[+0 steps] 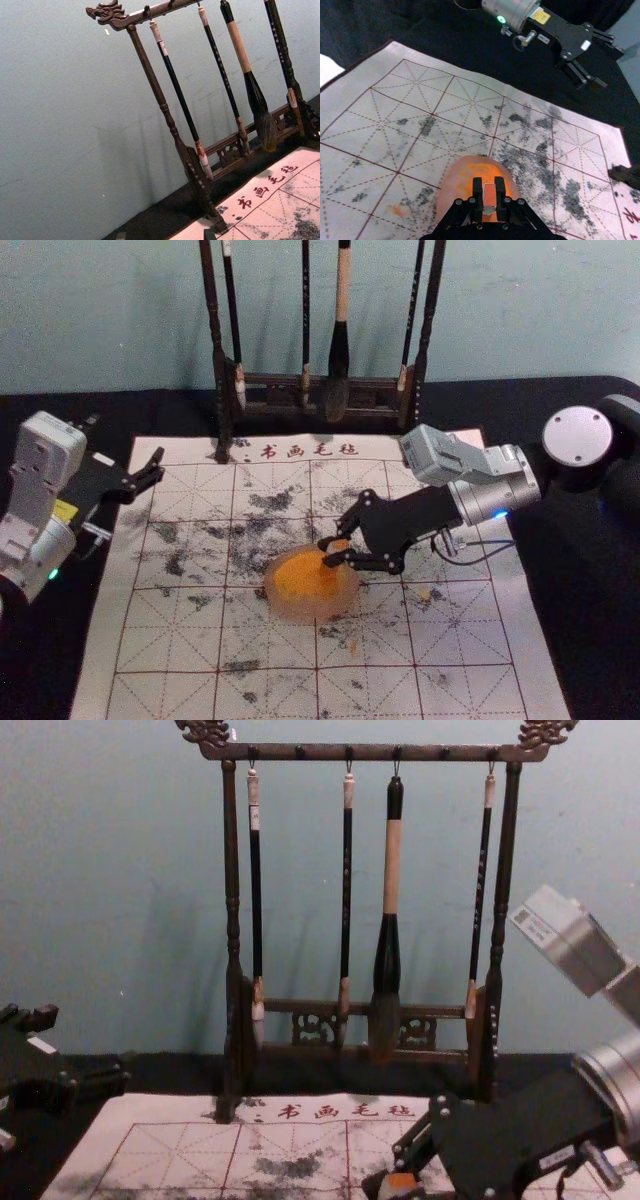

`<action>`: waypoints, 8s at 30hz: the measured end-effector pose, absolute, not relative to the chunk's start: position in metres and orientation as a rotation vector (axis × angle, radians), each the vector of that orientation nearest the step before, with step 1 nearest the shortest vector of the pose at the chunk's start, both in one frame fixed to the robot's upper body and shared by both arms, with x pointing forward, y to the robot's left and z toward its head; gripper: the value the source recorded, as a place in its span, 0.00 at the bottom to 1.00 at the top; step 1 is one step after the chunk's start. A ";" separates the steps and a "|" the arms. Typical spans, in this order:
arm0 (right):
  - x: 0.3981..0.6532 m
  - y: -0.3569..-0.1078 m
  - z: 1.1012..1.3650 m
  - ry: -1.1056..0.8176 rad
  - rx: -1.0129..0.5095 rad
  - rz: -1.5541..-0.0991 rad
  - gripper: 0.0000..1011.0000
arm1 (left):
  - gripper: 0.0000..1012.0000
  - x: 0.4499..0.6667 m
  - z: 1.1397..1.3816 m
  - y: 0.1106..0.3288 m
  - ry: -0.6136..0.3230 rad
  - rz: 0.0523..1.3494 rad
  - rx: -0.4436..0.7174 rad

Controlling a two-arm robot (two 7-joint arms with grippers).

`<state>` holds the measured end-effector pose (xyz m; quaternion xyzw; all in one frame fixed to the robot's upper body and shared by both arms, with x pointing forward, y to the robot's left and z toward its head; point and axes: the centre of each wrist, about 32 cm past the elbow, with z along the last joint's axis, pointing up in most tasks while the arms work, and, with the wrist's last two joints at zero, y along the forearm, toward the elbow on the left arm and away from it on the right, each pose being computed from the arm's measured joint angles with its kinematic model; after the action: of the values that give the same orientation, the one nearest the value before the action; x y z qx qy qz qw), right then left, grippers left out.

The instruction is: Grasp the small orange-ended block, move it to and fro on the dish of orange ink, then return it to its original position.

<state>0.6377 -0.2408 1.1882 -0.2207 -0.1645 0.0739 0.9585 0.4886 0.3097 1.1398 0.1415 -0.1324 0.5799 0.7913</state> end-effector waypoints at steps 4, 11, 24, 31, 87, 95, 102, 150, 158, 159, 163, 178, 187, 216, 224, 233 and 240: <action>0.635 -0.241 1.188 -0.332 -0.447 0.168 0.13 | 0.99 0.489 1.140 0.310 -0.285 1.248 0.305; 0.634 -0.238 1.188 -0.330 -0.439 0.182 0.13 | 0.99 0.489 1.140 0.310 -0.285 1.248 0.304; 0.636 -0.223 1.187 -0.337 -0.426 0.224 0.13 | 0.99 0.489 1.140 0.310 -0.285 1.248 0.304; 0.638 -0.215 1.186 -0.339 -0.423 0.241 0.13 | 0.99 0.489 1.140 0.310 -0.285 1.248 0.304; 0.642 -0.234 1.193 -0.375 -0.462 0.146 0.13 | 0.99 0.489 1.140 0.310 -0.285 1.248 0.305; 0.637 -0.237 1.192 -0.370 -0.468 0.157 0.13 | 0.99 0.489 1.140 0.310 -0.285 1.248 0.304; 0.633 -0.237 1.193 -0.369 -0.458 0.174 0.13 | 0.99 0.489 1.140 0.310 -0.285 1.248 0.304; 0.642 -0.202 1.186 -0.401 -0.422 0.225 0.13 | 0.99 0.489 1.140 0.310 -0.285 1.248 0.305; 0.644 -0.203 1.186 -0.405 -0.433 0.207 0.13 | 0.99 0.489 1.140 0.310 -0.285 1.248 0.304; 0.644 -0.204 1.186 -0.406 -0.434 0.205 0.13 | 0.99 0.489 1.140 0.310 -0.285 1.248 0.304; 0.645 -0.205 1.187 -0.410 -0.436 0.197 0.13 | 0.99 0.489 1.140 0.310 -0.285 1.248 0.305; 0.645 -0.216 1.190 -0.416 -0.458 0.171 0.13 | 0.99 0.489 1.140 0.310 -0.285 1.248 0.304; 0.643 -0.222 1.191 -0.415 -0.466 0.159 0.13 | 0.99 0.489 1.140 0.310 -0.285 1.248 0.304; 0.617 -0.253 1.224 -0.316 -0.309 0.062 0.13 | 0.99 0.489 1.140 0.310 -0.285 1.248 0.304; 0.604 -0.281 1.234 -0.299 -0.313 0.021 0.13 | 0.99 0.489 1.140 0.310 -0.285 1.248 0.305; 0.586 -0.315 1.234 -0.283 -0.336 -0.057 0.13 | 0.99 0.489 1.140 0.310 -0.285 1.248 0.304; 0.582 -0.327 1.225 -0.268 -0.380 -0.091 0.13 | 0.99 0.489 1.140 0.310 -0.285 1.248 0.305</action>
<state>0.5825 -0.3272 1.2254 -0.1882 -0.1328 -0.0452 0.9721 0.4886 0.3097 1.1398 0.1415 -0.1324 0.5799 0.7913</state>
